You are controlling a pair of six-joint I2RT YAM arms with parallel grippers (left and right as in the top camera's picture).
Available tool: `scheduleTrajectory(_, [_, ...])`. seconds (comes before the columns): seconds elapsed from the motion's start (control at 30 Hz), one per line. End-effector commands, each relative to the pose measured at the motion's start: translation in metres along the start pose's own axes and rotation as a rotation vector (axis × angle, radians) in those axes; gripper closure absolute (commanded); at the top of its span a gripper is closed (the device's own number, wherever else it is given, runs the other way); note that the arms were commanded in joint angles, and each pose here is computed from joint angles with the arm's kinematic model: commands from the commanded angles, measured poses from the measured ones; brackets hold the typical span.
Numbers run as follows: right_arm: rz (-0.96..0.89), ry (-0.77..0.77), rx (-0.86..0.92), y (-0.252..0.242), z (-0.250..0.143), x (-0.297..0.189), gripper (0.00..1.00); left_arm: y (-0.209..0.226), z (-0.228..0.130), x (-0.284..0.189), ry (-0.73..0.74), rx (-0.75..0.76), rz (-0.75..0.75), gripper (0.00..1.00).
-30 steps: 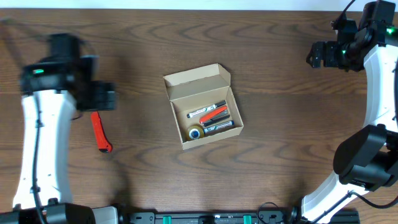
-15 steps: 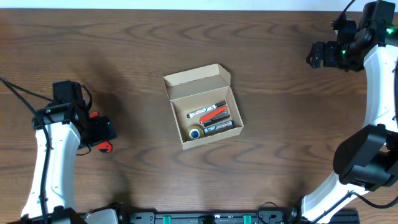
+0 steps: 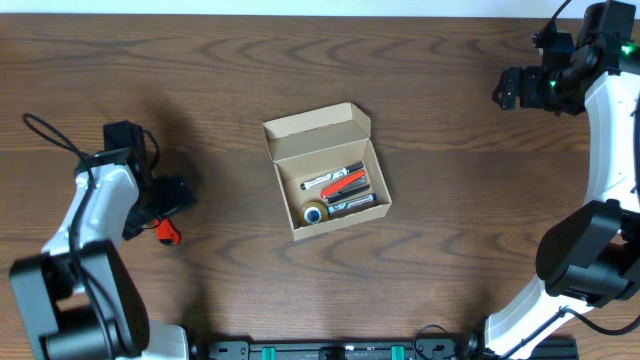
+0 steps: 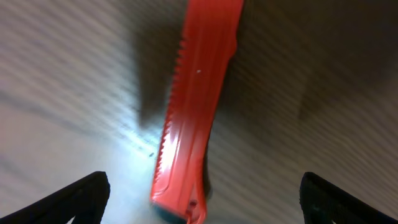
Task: Pack container
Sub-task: 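Move the left gripper to the red utility knife and grasp it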
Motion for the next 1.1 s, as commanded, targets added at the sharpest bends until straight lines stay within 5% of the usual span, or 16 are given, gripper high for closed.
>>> scheduleTrajectory(0.0, [0.000,-0.006,-0.012,-0.002,-0.001,-0.003,0.01,-0.006,-0.004,0.017,0.070,0.004,-0.030,0.05])
scheduleTrajectory(0.37, [0.002,0.000,-0.014,-0.002,-0.002,-0.003,0.01,-0.013,-0.009,0.029,0.125,0.159,-0.084,0.05])
scheduleTrajectory(1.07, [0.010,0.021,-0.014,0.000,-0.006,-0.003,0.01,0.011,0.002,0.033,0.099,0.073,0.010,0.05])
Point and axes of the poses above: each gripper's point midway between its finger pads, its own x axis out along the fingers, its own y axis along the line the jaws close on, z = x × y, the point moved 5 cm from there along -x, back along the fingers, and after that the axes turned 8 degrees about -x, right-handed, at the moved point
